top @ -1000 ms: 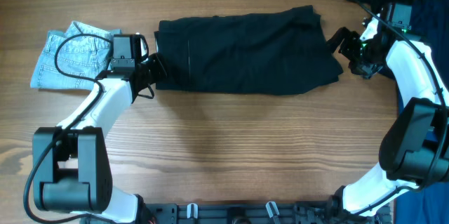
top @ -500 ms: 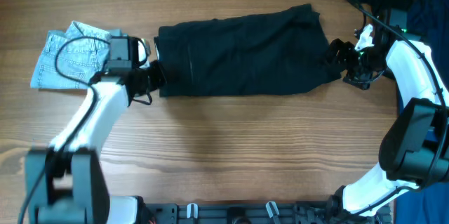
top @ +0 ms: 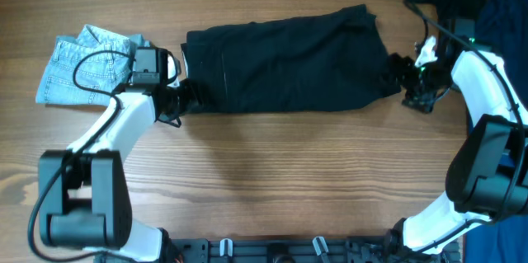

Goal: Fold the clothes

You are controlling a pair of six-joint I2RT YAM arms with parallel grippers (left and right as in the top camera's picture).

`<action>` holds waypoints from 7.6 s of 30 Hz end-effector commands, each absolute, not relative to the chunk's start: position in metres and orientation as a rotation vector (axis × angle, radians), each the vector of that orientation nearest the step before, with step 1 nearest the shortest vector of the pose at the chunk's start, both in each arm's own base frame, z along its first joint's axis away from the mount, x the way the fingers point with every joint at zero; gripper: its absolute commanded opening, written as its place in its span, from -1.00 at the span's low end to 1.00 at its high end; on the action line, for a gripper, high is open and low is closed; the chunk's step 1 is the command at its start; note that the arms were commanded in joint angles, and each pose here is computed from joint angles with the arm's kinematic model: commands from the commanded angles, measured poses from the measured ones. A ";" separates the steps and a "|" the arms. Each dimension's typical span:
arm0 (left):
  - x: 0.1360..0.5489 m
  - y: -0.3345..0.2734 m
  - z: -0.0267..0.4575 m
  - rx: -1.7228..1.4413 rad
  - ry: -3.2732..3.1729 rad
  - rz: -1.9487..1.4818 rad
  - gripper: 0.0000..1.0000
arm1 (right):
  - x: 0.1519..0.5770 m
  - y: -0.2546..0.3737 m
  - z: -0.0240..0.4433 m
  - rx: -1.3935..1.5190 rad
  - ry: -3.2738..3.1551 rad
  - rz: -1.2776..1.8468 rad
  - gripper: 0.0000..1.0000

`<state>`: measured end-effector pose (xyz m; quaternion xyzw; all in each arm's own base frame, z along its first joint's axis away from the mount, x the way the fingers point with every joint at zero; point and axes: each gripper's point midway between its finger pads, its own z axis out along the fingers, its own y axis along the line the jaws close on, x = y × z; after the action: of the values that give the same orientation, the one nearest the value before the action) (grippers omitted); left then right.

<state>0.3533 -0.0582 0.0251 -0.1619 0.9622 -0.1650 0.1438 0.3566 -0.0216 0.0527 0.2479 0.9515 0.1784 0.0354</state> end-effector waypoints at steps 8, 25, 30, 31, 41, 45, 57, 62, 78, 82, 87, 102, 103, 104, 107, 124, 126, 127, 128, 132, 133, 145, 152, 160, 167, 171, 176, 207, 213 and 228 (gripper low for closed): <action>0.344 -0.042 -0.006 -0.525 2.844 -0.382 -0.92 | 0.376 -0.029 0.021 0.781 2.744 0.508 0.99; 0.345 -0.008 -0.007 -0.665 2.811 -0.369 -0.59 | 0.359 -0.027 0.021 0.781 2.688 0.576 -0.91; 0.344 -0.008 -0.007 -0.667 2.817 -0.368 0.64 | 0.314 -0.074 0.066 1.031 2.638 0.257 -0.91; 0.344 -0.008 -0.007 -0.667 2.817 -0.368 0.64 | 0.307 -0.075 0.068 1.048 2.651 0.237 -0.76; 0.356 -0.038 0.006 -0.591 2.766 -0.633 0.04 | 0.397 -0.037 0.126 0.565 2.332 0.642 0.38; 0.361 -0.047 0.012 -0.532 2.736 -0.713 0.35 | 0.417 -0.024 0.089 0.552 2.372 0.662 0.37; 0.365 -0.046 0.013 -0.524 2.721 -0.711 -0.17 | 0.470 -0.083 -0.003 0.948 2.192 0.499 -0.85; 0.365 -0.046 0.013 -0.526 2.722 -0.706 -0.18 | 0.469 -0.113 0.008 0.965 2.158 0.490 -0.81; 0.440 -0.125 0.133 0.086 2.317 -0.839 -0.92 | 0.373 0.059 0.100 0.285 2.532 0.987 -0.51; 0.435 -0.168 0.078 0.218 2.423 -0.719 -0.92 | 0.366 0.078 0.071 0.288 2.676 0.771 -0.49; 0.435 -0.144 0.000 0.054 2.600 -0.435 -0.92 | 0.337 0.080 0.013 0.690 2.867 0.613 -0.38; 0.430 -0.037 -0.015 -0.314 2.685 -0.166 -0.82 | 0.283 -0.040 -0.026 0.935 3.023 0.025 -0.60; 0.432 -0.041 -0.005 -0.303 2.667 -0.201 -0.75 | 0.290 -0.030 -0.020 0.808 3.032 0.130 -0.56; 0.434 -0.047 0.008 -0.288 2.642 -0.251 -0.61 | 0.296 -0.021 -0.013 0.711 3.025 0.220 -0.51; 0.437 -0.069 0.067 -0.215 2.533 -0.433 -0.25 | 0.313 0.002 0.024 0.535 2.916 0.440 -0.27; 0.385 -0.135 0.061 0.034 2.693 -0.589 0.60 | 0.314 -0.071 0.049 0.842 2.668 0.654 0.99; 0.384 -0.131 0.053 0.023 2.714 -0.558 0.60 | 0.307 -0.079 0.024 0.899 2.743 0.583 0.99; 0.384 -0.131 0.053 0.023 2.715 -0.558 0.60 | 0.305 -0.082 0.014 0.915 2.766 0.554 0.99; 0.384 -0.131 0.053 0.023 2.715 -0.558 0.60 | 0.305 -0.085 0.004 0.917 2.780 0.545 0.98; 0.387 -0.132 0.055 0.026 2.700 -0.560 0.62 | 0.311 -0.074 -0.012 0.774 2.818 0.603 0.84; 0.388 -0.132 0.055 0.027 2.696 -0.560 0.63 | 0.315 -0.059 -0.010 0.675 2.812 0.692 0.76; 0.389 -0.132 0.056 0.028 2.691 -0.561 0.61 | 0.333 -0.015 0.017 0.401 2.750 0.834 -0.70; 0.386 -0.132 0.068 0.030 2.684 -0.568 0.62 | 0.336 -0.040 0.098 0.435 2.596 0.542 -0.85; 0.386 -0.132 0.119 0.055 2.562 -0.580 0.70 | 0.334 0.014 0.115 0.290 2.622 0.501 -0.89; 0.374 -0.130 0.125 0.050 2.586 -0.577 0.69 | 0.337 0.076 0.063 0.133 2.784 0.402 -0.89; 0.370 -0.129 0.122 0.046 2.608 -0.575 0.67 | 0.341 0.100 0.040 0.038 2.811 0.416 -0.87; 0.368 -0.129 0.122 0.044 2.615 -0.574 0.66 | 0.354 0.135 0.044 -0.171 2.716 0.524 -0.74; 0.367 -0.128 0.121 0.043 2.622 -0.573 0.70 | 0.354 0.099 0.061 -0.118 2.677 0.704 0.31; 0.368 -0.129 0.121 0.044 2.616 -0.574 0.70 | 0.339 0.136 0.088 -0.270 2.562 1.071 -0.38; 0.371 -0.129 0.123 0.043 2.601 -0.577 0.70 | 0.329 0.169 0.098 -0.377 2.544 1.082 0.25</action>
<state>0.3689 -0.1295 0.1118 0.0097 0.9528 -0.2096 0.2193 0.3129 0.1858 0.0802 -0.1501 0.8981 0.3922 0.1306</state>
